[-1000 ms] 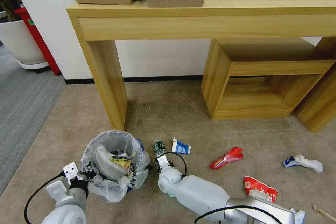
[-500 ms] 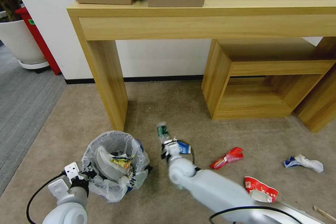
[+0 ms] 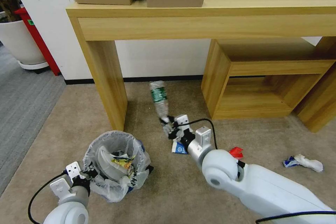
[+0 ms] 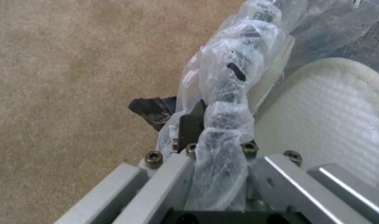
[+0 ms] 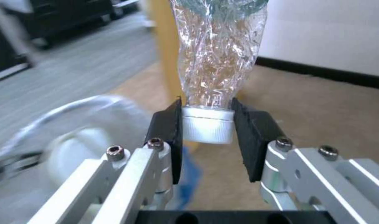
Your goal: Pick up the trash bin and place the garbage on the floor into it.
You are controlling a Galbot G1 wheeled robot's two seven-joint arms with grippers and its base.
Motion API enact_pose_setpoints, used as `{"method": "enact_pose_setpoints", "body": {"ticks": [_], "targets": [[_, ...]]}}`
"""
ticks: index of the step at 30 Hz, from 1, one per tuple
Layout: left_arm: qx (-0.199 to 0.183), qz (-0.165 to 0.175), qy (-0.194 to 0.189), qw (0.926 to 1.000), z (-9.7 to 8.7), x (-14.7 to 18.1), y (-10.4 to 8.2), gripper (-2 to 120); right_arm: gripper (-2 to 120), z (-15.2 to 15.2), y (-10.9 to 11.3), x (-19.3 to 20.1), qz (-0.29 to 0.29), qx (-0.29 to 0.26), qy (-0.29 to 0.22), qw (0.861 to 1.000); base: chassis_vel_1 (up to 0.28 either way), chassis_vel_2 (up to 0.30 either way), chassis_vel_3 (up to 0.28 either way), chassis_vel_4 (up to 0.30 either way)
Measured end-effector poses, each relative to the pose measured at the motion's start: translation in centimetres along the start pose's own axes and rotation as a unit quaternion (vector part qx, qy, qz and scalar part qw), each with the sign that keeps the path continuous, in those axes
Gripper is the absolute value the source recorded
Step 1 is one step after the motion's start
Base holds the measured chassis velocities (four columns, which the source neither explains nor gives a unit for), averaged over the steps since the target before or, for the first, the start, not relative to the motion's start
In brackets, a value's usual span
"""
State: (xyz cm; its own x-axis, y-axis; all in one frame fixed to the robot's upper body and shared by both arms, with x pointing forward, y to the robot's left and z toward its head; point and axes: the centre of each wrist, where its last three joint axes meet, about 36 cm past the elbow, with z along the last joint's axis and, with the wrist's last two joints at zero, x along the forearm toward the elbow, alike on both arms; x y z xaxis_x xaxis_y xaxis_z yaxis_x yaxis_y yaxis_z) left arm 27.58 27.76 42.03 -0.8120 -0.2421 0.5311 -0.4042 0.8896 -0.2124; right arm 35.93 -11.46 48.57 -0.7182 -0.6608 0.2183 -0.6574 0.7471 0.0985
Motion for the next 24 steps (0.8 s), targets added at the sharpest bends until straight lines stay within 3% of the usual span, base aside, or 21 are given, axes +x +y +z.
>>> {"method": "enact_pose_setpoints", "body": {"ticks": [9, 24], "targets": [[0.002, 0.001, -0.010, 0.9999, -0.5, 0.9, -0.2, 0, 27, 1.0, 3.6, 0.7, -0.079, 0.031, 0.047, 0.995, 0.000, 0.000, 0.000, 0.000], [0.004, -0.001, -0.015, 0.9999, -0.7, 1.7, -0.3, 0, 27, 4.4, 4.4, -0.4, -0.097, 0.066, 0.095, 0.989, 0.000, 0.000, 0.000, 0.000]]}}
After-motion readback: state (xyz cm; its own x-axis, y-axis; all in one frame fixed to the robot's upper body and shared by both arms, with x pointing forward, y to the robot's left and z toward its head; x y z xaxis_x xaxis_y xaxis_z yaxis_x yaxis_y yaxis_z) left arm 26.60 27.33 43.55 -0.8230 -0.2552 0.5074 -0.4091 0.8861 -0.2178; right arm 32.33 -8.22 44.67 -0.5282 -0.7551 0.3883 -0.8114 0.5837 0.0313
